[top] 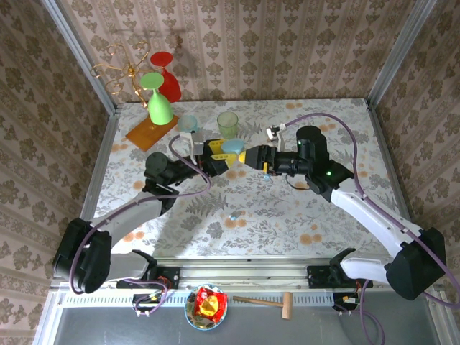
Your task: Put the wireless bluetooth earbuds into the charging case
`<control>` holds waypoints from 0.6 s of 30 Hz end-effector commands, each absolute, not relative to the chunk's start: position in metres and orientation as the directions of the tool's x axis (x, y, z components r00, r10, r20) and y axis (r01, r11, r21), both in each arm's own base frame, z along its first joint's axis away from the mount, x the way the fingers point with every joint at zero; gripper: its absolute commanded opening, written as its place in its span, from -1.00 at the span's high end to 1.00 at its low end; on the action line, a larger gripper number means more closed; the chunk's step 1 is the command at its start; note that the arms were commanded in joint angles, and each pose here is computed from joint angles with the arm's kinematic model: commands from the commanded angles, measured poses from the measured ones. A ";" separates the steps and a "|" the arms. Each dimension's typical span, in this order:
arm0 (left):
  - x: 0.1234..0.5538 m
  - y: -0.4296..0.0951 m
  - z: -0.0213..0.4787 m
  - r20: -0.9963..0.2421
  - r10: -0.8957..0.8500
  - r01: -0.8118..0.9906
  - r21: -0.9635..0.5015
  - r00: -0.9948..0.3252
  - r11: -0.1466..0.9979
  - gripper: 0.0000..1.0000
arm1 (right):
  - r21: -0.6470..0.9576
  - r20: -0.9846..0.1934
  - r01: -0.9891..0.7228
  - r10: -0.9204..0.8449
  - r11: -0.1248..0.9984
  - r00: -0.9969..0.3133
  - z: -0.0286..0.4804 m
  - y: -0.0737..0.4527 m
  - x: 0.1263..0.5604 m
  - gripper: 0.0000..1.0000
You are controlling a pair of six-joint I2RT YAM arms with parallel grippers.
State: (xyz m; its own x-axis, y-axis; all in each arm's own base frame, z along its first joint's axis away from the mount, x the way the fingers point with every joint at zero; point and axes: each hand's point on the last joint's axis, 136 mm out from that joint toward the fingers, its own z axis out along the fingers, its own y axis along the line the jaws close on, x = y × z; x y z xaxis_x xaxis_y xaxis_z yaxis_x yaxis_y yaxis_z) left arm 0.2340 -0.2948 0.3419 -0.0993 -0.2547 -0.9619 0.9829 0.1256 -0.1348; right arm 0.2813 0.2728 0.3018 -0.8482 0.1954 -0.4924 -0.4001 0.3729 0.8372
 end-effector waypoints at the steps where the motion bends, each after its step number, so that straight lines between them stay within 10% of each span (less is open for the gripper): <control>1: 0.215 -0.295 0.355 -0.968 -0.235 0.995 -0.095 -0.084 0.037 0.52 | 0.811 -0.539 -0.437 0.207 0.389 -0.816 0.314 0.271 0.284 -0.71; 18: 0.225 -0.287 0.353 -0.963 -0.218 0.981 -0.179 -0.159 0.076 0.51 | 0.696 -0.683 -0.608 0.089 0.382 -0.725 0.338 0.272 0.268 -0.78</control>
